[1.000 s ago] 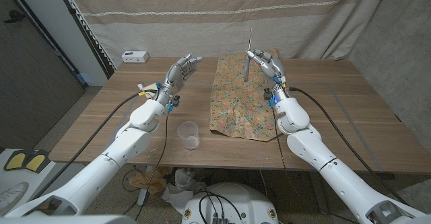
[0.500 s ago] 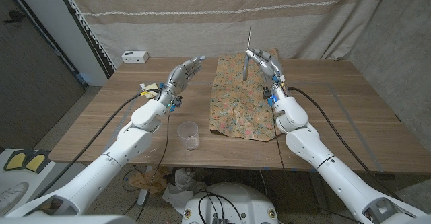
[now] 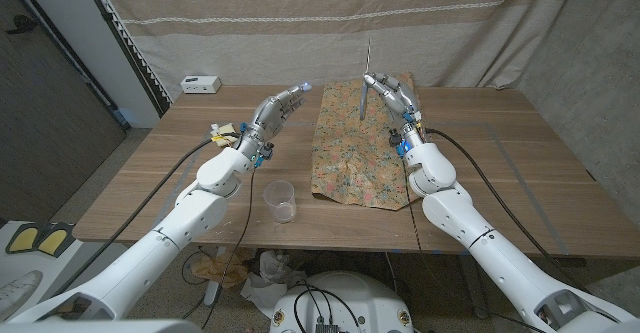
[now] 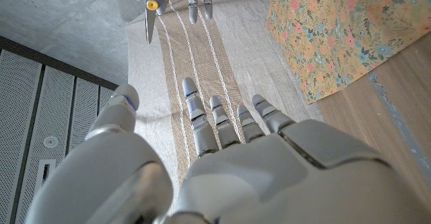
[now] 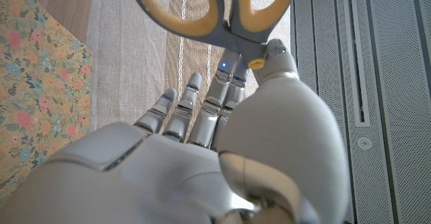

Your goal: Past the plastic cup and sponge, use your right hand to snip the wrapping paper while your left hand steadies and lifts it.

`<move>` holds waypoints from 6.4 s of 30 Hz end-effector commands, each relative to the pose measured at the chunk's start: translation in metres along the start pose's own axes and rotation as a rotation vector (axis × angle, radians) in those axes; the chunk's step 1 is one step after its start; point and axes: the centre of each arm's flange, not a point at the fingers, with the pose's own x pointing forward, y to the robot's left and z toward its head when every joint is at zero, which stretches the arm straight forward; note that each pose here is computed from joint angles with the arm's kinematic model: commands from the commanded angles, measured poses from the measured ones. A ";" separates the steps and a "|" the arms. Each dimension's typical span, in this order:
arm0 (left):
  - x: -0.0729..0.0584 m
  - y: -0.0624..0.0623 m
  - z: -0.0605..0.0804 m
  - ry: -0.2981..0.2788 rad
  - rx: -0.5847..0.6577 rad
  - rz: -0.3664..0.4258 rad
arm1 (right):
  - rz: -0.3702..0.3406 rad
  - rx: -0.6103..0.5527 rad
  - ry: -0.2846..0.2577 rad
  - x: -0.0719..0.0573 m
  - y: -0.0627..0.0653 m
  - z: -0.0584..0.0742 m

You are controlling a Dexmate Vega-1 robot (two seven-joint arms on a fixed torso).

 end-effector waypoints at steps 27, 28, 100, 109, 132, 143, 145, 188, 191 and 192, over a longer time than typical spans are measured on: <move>0.002 -0.026 -0.007 0.034 0.006 -0.055 | 0.043 0.027 -0.022 0.009 0.009 -0.005; 0.002 -0.026 -0.007 0.035 0.005 -0.059 | 0.044 0.028 -0.020 0.009 0.009 -0.005; 0.016 -0.047 -0.010 0.091 0.064 -0.135 | 0.080 0.002 -0.020 0.017 0.022 -0.017; 0.016 -0.047 -0.010 0.090 0.061 -0.132 | 0.096 -0.007 -0.020 0.015 0.025 -0.018; 0.015 -0.048 -0.012 0.106 0.073 -0.111 | 0.130 -0.012 -0.027 0.015 0.034 -0.018; 0.013 -0.051 -0.010 0.096 0.101 -0.135 | 0.130 -0.017 -0.025 0.016 0.036 -0.021; 0.013 -0.051 -0.010 0.097 0.097 -0.134 | 0.128 -0.018 -0.026 0.016 0.036 -0.021; 0.011 -0.057 -0.005 0.107 0.198 -0.116 | 0.187 -0.074 -0.037 0.018 0.047 -0.019; 0.011 -0.058 -0.005 0.106 0.199 -0.114 | 0.195 -0.085 -0.043 0.018 0.048 -0.018; 0.011 -0.059 -0.005 0.106 0.199 -0.117 | 0.196 -0.086 -0.045 0.018 0.048 -0.018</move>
